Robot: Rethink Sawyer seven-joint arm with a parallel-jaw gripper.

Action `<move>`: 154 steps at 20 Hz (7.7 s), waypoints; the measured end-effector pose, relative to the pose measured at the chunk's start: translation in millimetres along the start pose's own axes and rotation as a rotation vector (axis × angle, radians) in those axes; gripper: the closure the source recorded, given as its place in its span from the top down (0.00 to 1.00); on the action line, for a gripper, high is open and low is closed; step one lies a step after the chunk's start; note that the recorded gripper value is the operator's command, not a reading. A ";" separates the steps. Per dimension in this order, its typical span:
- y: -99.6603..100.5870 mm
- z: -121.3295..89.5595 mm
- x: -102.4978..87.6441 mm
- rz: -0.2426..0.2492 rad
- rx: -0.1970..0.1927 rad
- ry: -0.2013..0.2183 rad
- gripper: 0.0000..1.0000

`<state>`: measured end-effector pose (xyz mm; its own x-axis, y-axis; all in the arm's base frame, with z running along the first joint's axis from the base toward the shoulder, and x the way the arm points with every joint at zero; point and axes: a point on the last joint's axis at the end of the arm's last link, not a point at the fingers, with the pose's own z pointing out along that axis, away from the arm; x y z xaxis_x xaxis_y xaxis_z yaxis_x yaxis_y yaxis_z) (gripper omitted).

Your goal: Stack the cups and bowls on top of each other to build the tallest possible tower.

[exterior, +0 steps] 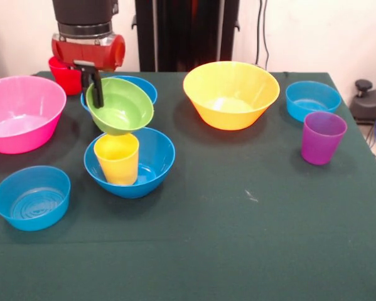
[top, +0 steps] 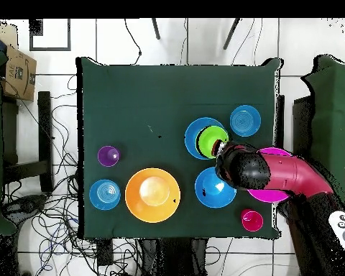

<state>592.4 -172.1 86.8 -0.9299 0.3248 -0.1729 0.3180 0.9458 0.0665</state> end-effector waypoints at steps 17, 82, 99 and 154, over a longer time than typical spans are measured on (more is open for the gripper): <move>23.5 33.1 19.1 -0.015 -0.042 0.030 0.00; 22.5 54.9 -16.3 -0.019 0.001 -0.072 0.00; 22.6 54.8 -24.5 -0.022 0.002 -0.117 0.00; 9.4 42.6 -13.2 -0.026 0.057 -0.106 1.00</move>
<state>615.5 -167.2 47.9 -0.9142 0.2959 -0.2769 0.3064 0.9519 0.0055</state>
